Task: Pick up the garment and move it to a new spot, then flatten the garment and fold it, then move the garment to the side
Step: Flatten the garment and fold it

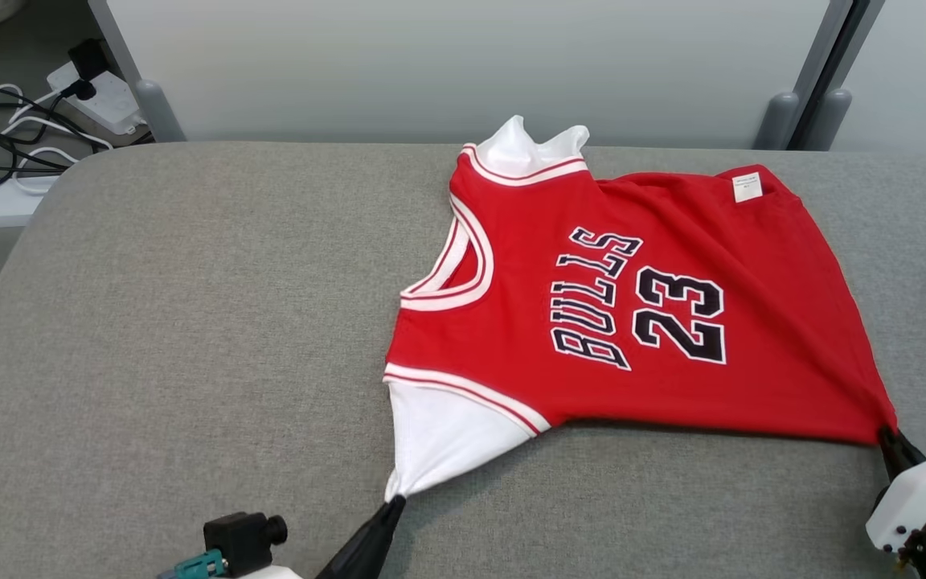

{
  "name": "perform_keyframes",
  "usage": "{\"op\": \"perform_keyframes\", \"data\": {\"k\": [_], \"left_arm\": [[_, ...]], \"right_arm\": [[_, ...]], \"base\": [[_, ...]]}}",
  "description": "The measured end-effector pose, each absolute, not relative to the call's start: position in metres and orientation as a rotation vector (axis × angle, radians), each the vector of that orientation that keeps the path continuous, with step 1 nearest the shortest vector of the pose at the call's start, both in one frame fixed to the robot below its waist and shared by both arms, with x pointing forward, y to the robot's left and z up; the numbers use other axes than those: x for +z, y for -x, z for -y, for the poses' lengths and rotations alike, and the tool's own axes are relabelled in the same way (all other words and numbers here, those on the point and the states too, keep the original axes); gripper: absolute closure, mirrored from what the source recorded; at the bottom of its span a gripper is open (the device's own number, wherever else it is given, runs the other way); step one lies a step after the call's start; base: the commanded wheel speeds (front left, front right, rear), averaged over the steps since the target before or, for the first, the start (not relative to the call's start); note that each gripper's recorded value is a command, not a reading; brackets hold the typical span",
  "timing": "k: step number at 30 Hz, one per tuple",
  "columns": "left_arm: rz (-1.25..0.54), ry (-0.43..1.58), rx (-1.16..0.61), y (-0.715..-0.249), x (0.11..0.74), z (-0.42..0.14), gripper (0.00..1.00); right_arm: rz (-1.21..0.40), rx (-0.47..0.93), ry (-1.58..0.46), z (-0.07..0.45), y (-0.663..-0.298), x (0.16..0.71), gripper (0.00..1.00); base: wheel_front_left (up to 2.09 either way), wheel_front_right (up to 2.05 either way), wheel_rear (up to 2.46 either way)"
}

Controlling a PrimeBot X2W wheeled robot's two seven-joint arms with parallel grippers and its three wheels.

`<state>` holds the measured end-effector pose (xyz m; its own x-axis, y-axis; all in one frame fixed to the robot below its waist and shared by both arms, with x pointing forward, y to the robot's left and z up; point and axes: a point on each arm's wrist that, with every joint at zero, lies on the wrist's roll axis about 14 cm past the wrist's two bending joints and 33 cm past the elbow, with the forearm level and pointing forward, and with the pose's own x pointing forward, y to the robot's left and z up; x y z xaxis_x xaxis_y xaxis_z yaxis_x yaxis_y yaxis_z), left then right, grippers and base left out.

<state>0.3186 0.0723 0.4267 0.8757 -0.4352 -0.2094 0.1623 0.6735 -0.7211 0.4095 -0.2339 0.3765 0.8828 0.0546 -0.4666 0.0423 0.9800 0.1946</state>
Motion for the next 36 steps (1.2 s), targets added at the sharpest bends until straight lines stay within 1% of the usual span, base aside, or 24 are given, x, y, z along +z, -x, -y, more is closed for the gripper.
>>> {"op": "perform_keyframes", "data": {"k": [8, 12, 15, 21, 22, 23, 24, 25, 26, 30, 33, 36], "left_arm": [[-0.583, 0.779, -0.402, -0.280, 0.417, -0.056, 1.00], [-0.664, 0.782, -0.392, -0.264, 0.410, -0.057, 1.00], [-0.703, 0.786, -0.380, -0.257, 0.407, -0.058, 1.00], [-0.696, 0.795, -0.362, -0.261, 0.409, -0.059, 1.00], [-0.698, 0.795, -0.354, -0.261, 0.409, -0.060, 0.70], [-0.695, 0.800, -0.346, -0.262, 0.409, -0.061, 0.32], [-0.695, 0.799, -0.343, -0.263, 0.409, -0.061, 0.19], [-0.695, 0.797, -0.344, -0.263, 0.409, -0.061, 0.00], [-0.695, 0.796, -0.338, -0.263, 0.409, -0.062, 0.00], [-0.631, 0.792, -0.291, -0.275, 0.418, -0.075, 0.00], [-0.533, 0.783, -0.224, -0.291, 0.429, -0.094, 0.00], [-0.412, 0.769, -0.184, -0.305, 0.448, -0.107, 0.00]], "right_arm": [[-0.515, 0.005, -0.208, 0.237, -0.390, 0.367, 1.00], [-0.536, 0.004, -0.217, 0.236, -0.378, 0.360, 1.00], [-0.551, 0.025, -0.209, 0.231, -0.373, 0.357, 1.00], [-0.550, 0.027, -0.206, 0.232, -0.372, 0.358, 1.00], [-0.549, 0.026, -0.206, 0.233, -0.372, 0.359, 1.00], [-0.545, 0.023, -0.206, 0.234, -0.372, 0.359, 1.00], [-0.544, 0.018, -0.208, 0.234, -0.372, 0.359, 0.99], [-0.542, 0.011, -0.211, 0.236, -0.372, 0.359, 0.30], [-0.541, 0.002, -0.212, 0.239, -0.372, 0.360, 0.00], [-0.474, -0.040, -0.220, 0.256, -0.383, 0.377, 0.00], [-0.370, -0.055, -0.207, 0.269, -0.400, 0.406, 0.00], [-0.247, -0.031, -0.195, 0.265, -0.412, 0.438, 0.00]], "base": [[0.00, 0.00, 0.00], [0.00, 0.00, 0.00], [0.00, 0.00, 0.00], [0.00, 0.00, 0.00], [0.00, 0.00, 0.00], [0.00, 0.00, 0.00], [0.00, 0.00, 0.00], [0.00, 0.00, 0.00], [0.00, 0.00, 0.00], [0.00, 0.00, 0.00], [0.00, 0.00, 0.00], [0.00, 0.00, 0.00]]}}
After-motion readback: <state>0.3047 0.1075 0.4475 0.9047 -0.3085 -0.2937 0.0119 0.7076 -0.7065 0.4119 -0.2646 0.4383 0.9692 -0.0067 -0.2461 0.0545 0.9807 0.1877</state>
